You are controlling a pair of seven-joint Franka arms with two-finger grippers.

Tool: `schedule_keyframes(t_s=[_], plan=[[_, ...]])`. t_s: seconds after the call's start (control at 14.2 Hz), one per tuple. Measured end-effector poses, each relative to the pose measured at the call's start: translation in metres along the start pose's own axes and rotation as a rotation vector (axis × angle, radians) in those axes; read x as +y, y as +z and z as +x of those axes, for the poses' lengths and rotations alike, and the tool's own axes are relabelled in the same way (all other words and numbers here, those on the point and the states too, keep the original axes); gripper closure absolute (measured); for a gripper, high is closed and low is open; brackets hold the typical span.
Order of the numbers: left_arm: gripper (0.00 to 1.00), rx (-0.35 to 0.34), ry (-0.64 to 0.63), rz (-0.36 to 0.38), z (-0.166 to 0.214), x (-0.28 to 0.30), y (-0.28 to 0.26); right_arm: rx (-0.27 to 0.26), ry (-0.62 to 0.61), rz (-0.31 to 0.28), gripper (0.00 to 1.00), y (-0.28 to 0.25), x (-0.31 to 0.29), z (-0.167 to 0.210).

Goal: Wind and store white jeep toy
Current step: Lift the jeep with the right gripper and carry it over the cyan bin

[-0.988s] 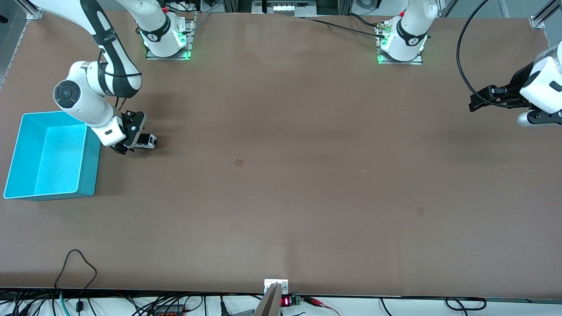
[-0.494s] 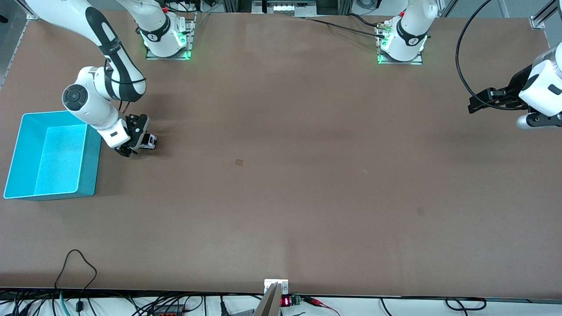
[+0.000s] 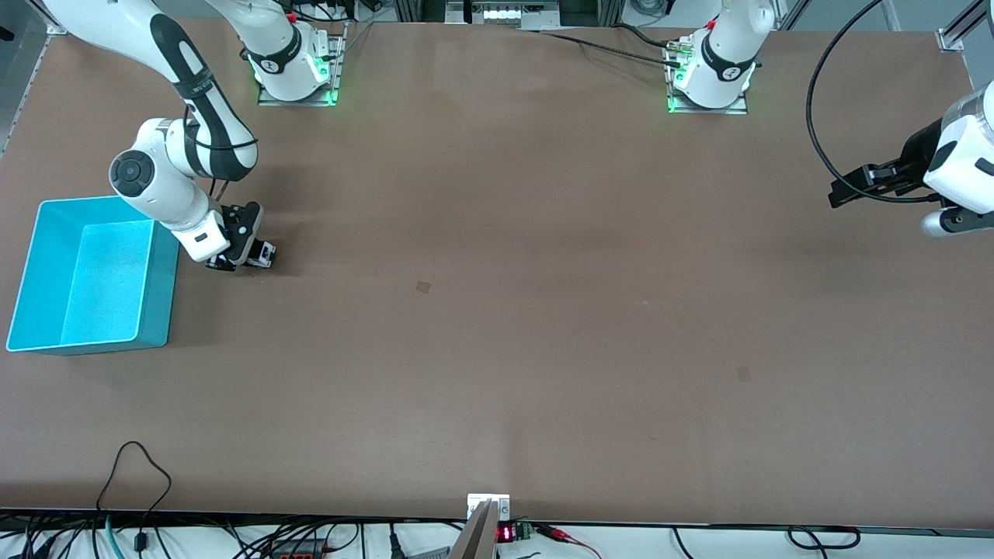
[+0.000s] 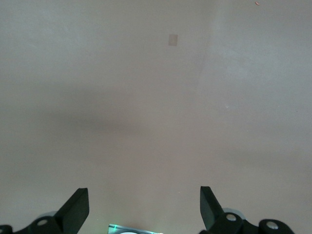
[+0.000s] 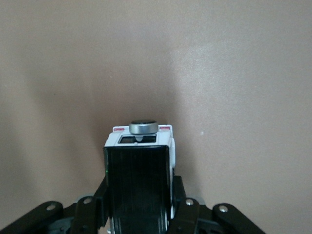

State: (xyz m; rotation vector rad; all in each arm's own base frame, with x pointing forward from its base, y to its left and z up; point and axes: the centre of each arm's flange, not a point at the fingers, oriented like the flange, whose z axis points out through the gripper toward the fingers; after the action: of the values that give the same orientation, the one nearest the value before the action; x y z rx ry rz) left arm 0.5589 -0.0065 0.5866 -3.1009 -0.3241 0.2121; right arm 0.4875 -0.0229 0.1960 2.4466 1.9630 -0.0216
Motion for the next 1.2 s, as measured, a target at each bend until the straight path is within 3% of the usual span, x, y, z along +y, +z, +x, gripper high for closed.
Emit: schedule_keyframes(t_s=[0.42,0.78,1.2], plan=[[0.0,-0.017,-0.014,0.003,-0.001,-0.004,0.001,0.012,0.053,-0.06,0.49,-0.048,0.038,0.006],[0.0,-0.019,-0.023,0.002,0.0,-0.009,0.001,0.047,0.275,-0.171,0.49,-0.124,0.083,-0.01],[0.0,-0.05,-0.058,0.003,0.0,-0.028,0.003,0.07,0.665,-0.19,0.49,-0.164,0.111,-0.068]])
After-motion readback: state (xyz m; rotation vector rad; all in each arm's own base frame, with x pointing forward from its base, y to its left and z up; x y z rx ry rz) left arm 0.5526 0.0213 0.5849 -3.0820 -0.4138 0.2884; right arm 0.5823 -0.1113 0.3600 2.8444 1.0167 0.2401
